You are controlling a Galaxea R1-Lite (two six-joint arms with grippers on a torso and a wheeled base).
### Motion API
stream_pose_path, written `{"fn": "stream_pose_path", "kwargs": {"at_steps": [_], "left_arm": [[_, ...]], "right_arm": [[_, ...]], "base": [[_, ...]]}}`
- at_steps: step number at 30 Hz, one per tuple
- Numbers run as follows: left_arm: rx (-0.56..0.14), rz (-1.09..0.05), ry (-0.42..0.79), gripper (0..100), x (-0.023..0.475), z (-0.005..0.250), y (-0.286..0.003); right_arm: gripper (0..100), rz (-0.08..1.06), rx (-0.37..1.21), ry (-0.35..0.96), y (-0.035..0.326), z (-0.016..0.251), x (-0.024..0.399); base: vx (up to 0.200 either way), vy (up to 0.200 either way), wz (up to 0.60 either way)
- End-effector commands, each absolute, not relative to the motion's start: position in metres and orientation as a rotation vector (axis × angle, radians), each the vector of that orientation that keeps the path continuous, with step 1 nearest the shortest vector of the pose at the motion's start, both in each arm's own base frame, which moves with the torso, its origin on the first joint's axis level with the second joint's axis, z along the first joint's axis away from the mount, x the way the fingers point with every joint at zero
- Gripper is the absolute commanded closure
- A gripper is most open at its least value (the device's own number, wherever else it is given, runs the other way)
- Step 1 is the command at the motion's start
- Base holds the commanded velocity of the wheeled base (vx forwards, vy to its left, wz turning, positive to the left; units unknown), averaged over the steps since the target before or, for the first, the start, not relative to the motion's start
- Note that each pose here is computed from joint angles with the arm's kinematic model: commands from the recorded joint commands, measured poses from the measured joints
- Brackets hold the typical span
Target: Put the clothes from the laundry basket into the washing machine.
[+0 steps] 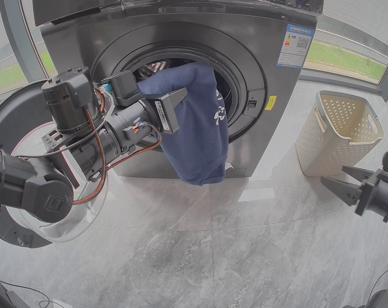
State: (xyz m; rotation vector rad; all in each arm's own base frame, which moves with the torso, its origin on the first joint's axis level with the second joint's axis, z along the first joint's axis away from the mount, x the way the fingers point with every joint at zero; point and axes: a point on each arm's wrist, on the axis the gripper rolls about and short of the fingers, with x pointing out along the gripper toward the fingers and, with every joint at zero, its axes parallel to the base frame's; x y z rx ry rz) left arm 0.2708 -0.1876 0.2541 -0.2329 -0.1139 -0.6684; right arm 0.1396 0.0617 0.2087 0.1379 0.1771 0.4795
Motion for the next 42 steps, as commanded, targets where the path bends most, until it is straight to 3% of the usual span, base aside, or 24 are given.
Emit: {"fn": "stream_pose_path", "kwargs": {"at_steps": [1,17,35,42], "left_arm": [[-0.247,-0.671,-0.146,100,0.272,0.261,-0.191],[-0.249,-0.676,-0.152,100,0.27,0.262,-0.193],[-0.253,-0.676,-0.164,100,0.27,0.264,-0.192],[-0.254,-0.676,-0.163,100,0.268,0.264,-0.191]], "right_arm": [[0,0.575,0.17,0.32,0.127,0.19,0.22],[0,0.61,0.147,0.354,0.171,0.178,0.248],[0,0.641,0.153,0.297,0.212,0.156,0.279],[0,0.638,0.141,0.335,0.227,0.13,0.298]], "base": [[0.0,0.0,0.0],[0.0,0.0,0.0],[0.0,0.0,0.0],[0.0,0.0,0.0]]}}
